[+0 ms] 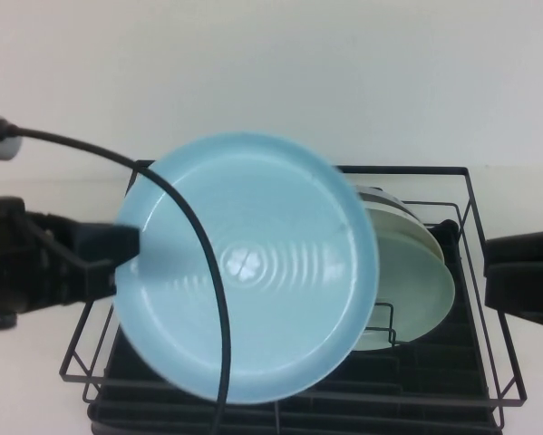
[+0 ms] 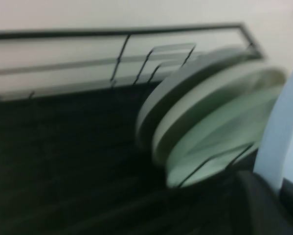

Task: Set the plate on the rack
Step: Hand over the plate

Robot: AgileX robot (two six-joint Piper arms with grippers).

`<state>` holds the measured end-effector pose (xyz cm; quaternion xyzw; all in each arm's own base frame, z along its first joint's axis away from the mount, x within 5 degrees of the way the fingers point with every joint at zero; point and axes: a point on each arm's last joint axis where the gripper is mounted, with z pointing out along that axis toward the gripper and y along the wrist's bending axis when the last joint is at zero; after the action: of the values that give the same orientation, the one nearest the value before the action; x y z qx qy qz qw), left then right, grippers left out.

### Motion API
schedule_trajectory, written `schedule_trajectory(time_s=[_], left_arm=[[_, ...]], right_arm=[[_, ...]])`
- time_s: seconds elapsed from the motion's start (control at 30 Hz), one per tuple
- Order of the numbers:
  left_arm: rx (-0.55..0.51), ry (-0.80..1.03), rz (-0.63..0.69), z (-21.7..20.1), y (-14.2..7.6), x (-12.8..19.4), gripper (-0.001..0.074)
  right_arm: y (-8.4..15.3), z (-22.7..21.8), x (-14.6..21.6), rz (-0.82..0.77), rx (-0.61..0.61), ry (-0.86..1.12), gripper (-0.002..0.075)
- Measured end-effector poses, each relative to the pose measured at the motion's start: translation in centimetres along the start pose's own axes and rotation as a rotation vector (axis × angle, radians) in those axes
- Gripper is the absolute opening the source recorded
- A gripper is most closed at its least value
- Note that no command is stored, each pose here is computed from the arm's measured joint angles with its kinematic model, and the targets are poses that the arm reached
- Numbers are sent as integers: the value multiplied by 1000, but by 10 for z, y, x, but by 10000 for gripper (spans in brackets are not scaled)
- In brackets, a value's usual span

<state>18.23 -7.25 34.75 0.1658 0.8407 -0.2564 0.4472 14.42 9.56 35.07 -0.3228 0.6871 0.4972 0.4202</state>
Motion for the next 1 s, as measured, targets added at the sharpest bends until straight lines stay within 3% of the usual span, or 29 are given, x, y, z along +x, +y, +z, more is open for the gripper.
schedule_trajectory(time_s=[0.13,0.47,1.0], left_arm=[[70,-84,-10,1,-6,-5,8],[186,-92,0,3,-23,-6,8],[198,-93,-36,16,-25,-7,8]], right_arm=[[-1,0,-1,-11,16,-10,333],[-21,8,-5,62,8,-71,351],[-21,10,-14,72,-68,-104,352]])
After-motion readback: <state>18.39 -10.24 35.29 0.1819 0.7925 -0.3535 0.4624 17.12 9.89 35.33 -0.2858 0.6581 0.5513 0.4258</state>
